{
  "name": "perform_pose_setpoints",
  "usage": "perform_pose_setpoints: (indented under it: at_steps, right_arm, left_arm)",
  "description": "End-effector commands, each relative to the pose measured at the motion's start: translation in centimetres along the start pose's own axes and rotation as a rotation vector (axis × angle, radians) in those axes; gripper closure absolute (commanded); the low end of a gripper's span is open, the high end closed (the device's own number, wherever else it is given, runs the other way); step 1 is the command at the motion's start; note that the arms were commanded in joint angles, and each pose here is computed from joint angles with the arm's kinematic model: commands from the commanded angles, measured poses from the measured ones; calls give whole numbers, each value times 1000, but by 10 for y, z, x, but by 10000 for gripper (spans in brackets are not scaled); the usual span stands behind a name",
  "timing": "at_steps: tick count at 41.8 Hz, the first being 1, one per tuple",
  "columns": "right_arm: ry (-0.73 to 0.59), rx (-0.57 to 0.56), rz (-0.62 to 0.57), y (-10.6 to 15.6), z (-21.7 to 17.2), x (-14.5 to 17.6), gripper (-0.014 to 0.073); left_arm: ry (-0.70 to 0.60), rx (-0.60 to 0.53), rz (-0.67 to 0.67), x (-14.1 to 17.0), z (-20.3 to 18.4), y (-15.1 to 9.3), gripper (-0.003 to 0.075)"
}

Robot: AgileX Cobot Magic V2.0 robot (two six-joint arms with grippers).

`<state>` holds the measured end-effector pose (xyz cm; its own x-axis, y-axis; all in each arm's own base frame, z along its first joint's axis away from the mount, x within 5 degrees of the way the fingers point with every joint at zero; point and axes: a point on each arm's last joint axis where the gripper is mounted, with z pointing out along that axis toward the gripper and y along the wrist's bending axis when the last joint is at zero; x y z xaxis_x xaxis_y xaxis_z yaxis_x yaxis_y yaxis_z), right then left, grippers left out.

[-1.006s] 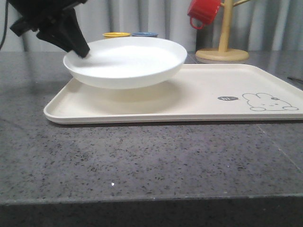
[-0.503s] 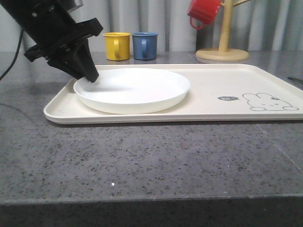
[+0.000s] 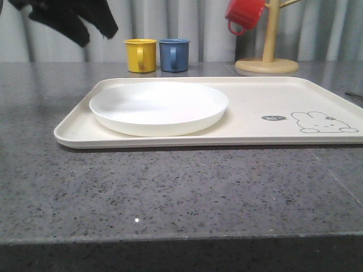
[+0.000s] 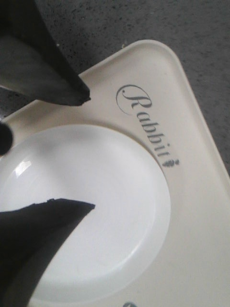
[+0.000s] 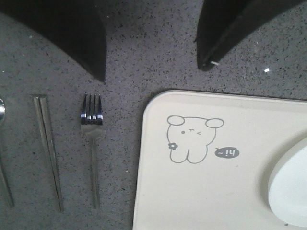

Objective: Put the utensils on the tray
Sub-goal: 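Release the plate and raise the left gripper away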

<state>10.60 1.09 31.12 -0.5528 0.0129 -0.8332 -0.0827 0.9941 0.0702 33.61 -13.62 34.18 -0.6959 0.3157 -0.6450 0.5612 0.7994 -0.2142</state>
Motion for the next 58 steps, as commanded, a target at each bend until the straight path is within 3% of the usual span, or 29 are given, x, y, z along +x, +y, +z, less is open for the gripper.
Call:
perform_pose_setpoints:
  at_steps: [1, 8, 19, 39, 46, 58]
  right_arm:
    - [-83, 10, -9, -1, -4, -14, 146]
    - [-83, 10, -9, -1, -4, -14, 146]
    - [-83, 10, -9, -1, -4, -14, 146]
    - [-83, 10, -9, -1, -4, -14, 146]
    - [-82, 10, -9, -1, -4, -14, 146]
    - [-82, 9, -8, 0, -4, -14, 146]
  left_arm:
    - [-135, -16, 134, -12, -52, -38, 291]
    - [-176, -17, 299, 1, -85, -86, 291]
    - [-304, -135, 356, 44, -123, -113, 293]
    - [-475, -48, 317, 145, -174, -105, 293]
    - [-556, -42, 317, 156, -182, -104, 293]
    - [-556, -42, 317, 157, -182, -104, 293]
